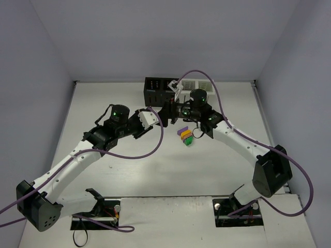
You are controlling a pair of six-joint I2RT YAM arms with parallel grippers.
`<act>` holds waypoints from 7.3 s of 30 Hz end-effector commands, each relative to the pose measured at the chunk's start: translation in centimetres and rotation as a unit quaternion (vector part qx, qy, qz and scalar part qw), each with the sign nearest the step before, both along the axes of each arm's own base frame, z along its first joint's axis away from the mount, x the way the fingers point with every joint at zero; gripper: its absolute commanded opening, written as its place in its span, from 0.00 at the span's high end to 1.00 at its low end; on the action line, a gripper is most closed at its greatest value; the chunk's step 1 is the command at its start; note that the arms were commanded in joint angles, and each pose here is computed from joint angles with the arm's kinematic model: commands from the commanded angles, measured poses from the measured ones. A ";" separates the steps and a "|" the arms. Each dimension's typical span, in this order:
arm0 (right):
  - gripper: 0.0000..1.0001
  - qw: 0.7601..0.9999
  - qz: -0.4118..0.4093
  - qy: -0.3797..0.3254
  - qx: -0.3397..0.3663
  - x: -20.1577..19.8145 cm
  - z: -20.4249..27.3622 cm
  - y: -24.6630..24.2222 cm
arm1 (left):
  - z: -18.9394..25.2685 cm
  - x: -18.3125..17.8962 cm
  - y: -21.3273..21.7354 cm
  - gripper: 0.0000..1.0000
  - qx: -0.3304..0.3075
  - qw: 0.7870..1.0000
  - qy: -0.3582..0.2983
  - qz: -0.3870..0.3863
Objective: Sort the legos into containers by color
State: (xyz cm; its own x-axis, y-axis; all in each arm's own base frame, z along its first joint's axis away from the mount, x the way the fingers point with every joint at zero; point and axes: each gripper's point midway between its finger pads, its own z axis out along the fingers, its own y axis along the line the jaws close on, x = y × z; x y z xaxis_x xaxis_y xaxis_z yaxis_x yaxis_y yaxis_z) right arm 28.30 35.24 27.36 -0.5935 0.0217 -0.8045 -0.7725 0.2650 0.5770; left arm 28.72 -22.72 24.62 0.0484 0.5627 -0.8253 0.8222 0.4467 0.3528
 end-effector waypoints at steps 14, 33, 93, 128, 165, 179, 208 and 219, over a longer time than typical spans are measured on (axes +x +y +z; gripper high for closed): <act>0.35 0.999 0.028 -0.018 0.027 -1.2 0.5 1.9 | 3.9 0.1 -0.6 0.84 -0.045 0.998 -0.052 -0.009; 0.76 1.000 0.028 -0.006 0.011 -1.5 -1.1 2.2 | 4.1 0.1 -0.4 0.84 -0.049 0.997 -0.058 -0.005; 1.00 0.992 -0.102 -0.073 0.019 5.4 3.9 -6.0 | 2.1 0.5 -0.5 0.89 -0.016 0.999 -0.030 -0.006; 0.69 0.961 -0.185 -0.202 -0.033 31.0 -2.8 1.8 | 4.3 5.0 3.5 0.88 -0.091 0.989 -0.030 0.113; 0.32 0.998 -0.008 -0.049 0.041 1.2 3.8 1.3 | 4.3 0.3 0.1 0.88 -0.076 0.994 -0.065 -0.042; 0.39 0.999 -0.006 -0.016 0.036 0.0 1.3 1.9 | 4.2 0.3 -0.2 0.88 -0.070 0.994 -0.070 -0.042; 1.00 0.997 -0.072 -0.033 -0.007 3.0 0.1 -0.7 | 4.4 0.7 0.3 0.38 -0.077 0.994 -0.072 -0.010; 1.00 0.959 -0.222 -0.155 -0.079 15.0 1.5 -6.3 | 5.5 4.0 2.0 0.19 -0.155 0.977 -0.030 0.147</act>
